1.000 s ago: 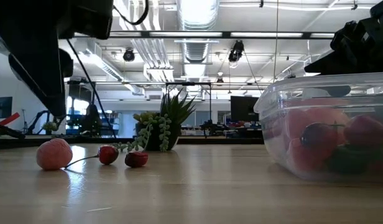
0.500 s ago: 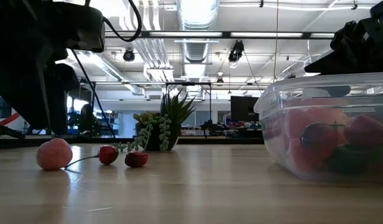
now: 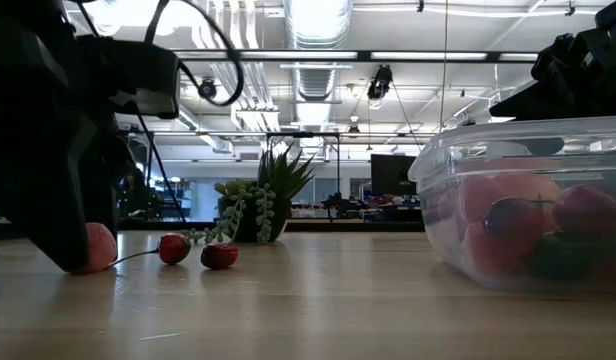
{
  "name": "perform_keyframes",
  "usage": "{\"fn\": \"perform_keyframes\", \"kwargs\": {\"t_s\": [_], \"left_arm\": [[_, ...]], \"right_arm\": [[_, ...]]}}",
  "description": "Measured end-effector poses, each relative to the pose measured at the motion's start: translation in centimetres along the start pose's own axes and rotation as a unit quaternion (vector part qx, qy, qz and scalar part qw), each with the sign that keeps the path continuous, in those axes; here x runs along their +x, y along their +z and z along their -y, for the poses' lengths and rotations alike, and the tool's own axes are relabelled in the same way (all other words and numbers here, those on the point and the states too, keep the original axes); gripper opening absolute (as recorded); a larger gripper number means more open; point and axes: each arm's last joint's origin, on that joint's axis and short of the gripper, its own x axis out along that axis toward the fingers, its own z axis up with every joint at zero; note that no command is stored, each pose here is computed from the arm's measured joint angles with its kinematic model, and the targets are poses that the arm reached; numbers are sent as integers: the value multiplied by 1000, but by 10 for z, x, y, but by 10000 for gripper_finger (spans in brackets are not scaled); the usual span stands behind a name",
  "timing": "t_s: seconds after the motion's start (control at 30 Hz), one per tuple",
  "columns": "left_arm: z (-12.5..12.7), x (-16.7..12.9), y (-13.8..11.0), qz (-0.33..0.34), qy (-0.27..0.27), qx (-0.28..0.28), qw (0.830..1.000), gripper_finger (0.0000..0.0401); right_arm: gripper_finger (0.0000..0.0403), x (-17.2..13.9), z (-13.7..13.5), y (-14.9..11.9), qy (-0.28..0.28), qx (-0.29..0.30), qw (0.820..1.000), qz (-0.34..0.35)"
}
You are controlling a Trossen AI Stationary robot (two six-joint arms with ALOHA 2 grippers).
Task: Pick and placing Produce into tupperware
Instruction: Put the apricot into the bin
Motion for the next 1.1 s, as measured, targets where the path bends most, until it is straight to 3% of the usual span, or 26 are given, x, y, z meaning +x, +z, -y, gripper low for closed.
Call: {"fn": "perform_keyframes", "kwargs": {"t_s": [0.17,0.53,0.7,0.9,1.1], "left_arm": [[3,1,2,0,1,0,1000,244],[-2,1,-1,-8,15,8,1000,123],[2,-4,2,-17,-3,14,1000,104],[19,-42,30,45,-56,22,997,110],[21,-79,86,170,-39,56,983,111]], "right_arm": [[199,0,0,0,0,0,1000,0],[199,0,0,0,0,0,1000,0],[199,0,0,0,0,0,1000,0],[199,0,0,0,0,0,1000,0],[199,0,0,0,0,0,1000,0]]}}
